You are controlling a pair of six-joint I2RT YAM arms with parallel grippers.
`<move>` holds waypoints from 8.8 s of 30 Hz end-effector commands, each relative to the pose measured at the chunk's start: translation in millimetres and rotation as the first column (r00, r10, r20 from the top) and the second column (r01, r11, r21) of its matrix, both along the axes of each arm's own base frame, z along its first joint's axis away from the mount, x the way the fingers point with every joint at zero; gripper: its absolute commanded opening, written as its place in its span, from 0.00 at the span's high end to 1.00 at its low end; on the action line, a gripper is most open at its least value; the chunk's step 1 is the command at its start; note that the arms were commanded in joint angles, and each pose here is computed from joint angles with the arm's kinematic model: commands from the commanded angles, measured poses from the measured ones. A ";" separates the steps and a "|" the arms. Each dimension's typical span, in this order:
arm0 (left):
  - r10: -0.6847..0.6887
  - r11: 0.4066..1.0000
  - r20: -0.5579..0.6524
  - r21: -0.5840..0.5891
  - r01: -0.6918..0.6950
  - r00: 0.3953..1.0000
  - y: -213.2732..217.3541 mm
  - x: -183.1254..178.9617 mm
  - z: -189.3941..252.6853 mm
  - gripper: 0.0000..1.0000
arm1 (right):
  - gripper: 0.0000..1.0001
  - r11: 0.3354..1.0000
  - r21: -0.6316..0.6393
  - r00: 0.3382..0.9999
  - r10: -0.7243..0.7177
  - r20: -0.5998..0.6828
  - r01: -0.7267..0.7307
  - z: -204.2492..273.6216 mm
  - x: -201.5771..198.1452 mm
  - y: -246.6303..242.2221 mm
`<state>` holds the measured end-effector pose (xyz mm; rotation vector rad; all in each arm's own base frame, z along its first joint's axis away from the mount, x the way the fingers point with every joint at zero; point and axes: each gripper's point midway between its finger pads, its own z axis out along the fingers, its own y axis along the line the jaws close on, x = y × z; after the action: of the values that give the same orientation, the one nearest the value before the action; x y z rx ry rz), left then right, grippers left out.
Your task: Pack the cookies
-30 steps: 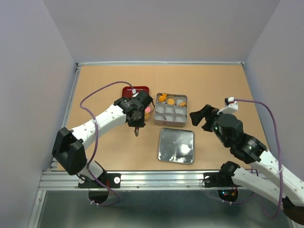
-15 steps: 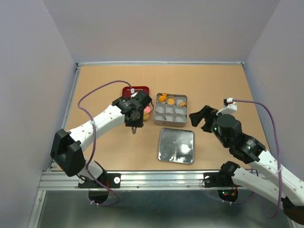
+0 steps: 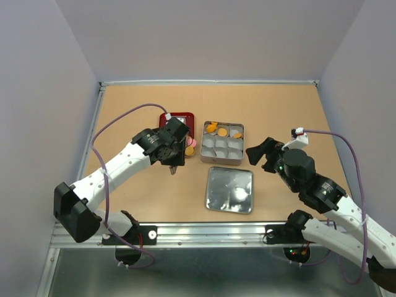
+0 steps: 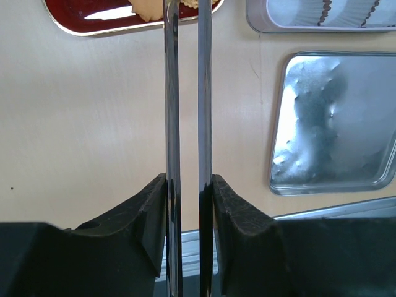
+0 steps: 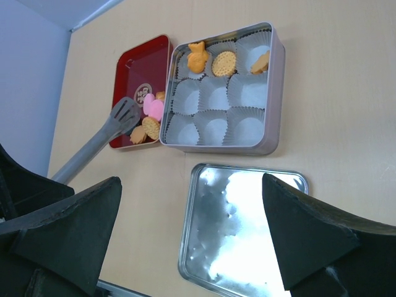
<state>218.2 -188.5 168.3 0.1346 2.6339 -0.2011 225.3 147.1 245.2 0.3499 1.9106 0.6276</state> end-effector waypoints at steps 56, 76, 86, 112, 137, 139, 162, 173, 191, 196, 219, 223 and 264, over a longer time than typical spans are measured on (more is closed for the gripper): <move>-0.081 0.996 -0.087 0.027 0.084 0.993 -7.1 -14.8 -38.1 0.57 | 0.00 1.000 0.009 1.000 -0.007 0.001 0.007 -4.4 0.7 -0.5; -0.050 0.998 0.054 0.040 0.048 0.997 -9.0 15.0 40.3 0.59 | 0.01 1.000 0.011 1.000 -0.014 0.002 0.014 -4.5 1.1 -1.5; -0.099 0.995 0.093 -0.023 0.101 0.991 -45.5 37.1 68.6 0.63 | 0.00 1.000 0.007 1.000 -0.015 0.006 0.015 -3.5 1.1 -2.1; -0.114 0.992 0.072 0.071 0.109 0.991 -68.7 46.0 15.3 0.56 | 0.00 1.000 -0.011 1.000 -0.008 0.023 0.008 0.9 0.7 -4.1; -0.116 0.993 0.059 0.037 0.114 0.992 -61.8 27.1 15.1 0.49 | 0.00 1.000 -0.001 1.000 -0.008 0.012 0.008 -4.7 -1.3 -4.4; -0.115 0.993 0.060 0.038 0.113 0.992 -62.3 27.8 15.2 0.48 | 0.00 1.000 -0.001 1.000 -0.008 0.014 0.008 -4.3 -1.7 -4.8; -0.004 0.997 0.143 0.082 -0.008 0.990 -19.9 35.2 49.3 0.45 | 0.00 1.000 0.003 1.000 -0.008 0.005 0.008 -7.6 -2.3 -4.4; 0.022 0.993 0.097 0.109 -0.033 0.995 7.9 28.0 27.1 0.46 | 0.00 1.000 -0.002 1.000 -0.003 -0.006 0.003 -9.9 -1.7 -2.2; -0.033 0.994 0.030 0.108 0.030 0.999 -7.7 22.8 -2.2 0.48 | 0.00 1.000 -0.018 1.000 -0.003 -0.023 0.003 -14.2 1.2 0.6; -0.027 0.990 0.004 0.141 0.026 1.000 -5.6 19.9 -12.3 0.48 | 0.00 1.000 -0.021 1.000 -0.005 -0.021 0.005 -14.2 1.3 -0.2; -0.046 0.990 -0.003 0.135 0.046 0.999 -17.5 17.8 -19.1 0.49 | 0.01 1.000 -0.021 1.000 -0.011 -0.011 0.010 -13.2 0.3 -2.9; -0.039 0.989 -0.003 0.142 0.039 0.999 -15.5 17.2 -19.3 0.52 | 0.00 1.000 -0.022 1.000 -0.012 -0.008 0.012 -12.2 0.8 -3.4; -0.209 0.977 0.093 -0.018 0.212 0.973 -121.1 17.9 31.7 0.59 | 0.00 1.000 -0.004 1.000 -0.001 0.011 0.001 -3.0 -2.0 -3.6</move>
<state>228.8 -301.0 185.2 0.4277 2.5882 -0.2448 222.3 146.0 242.1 0.3416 1.9123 0.6335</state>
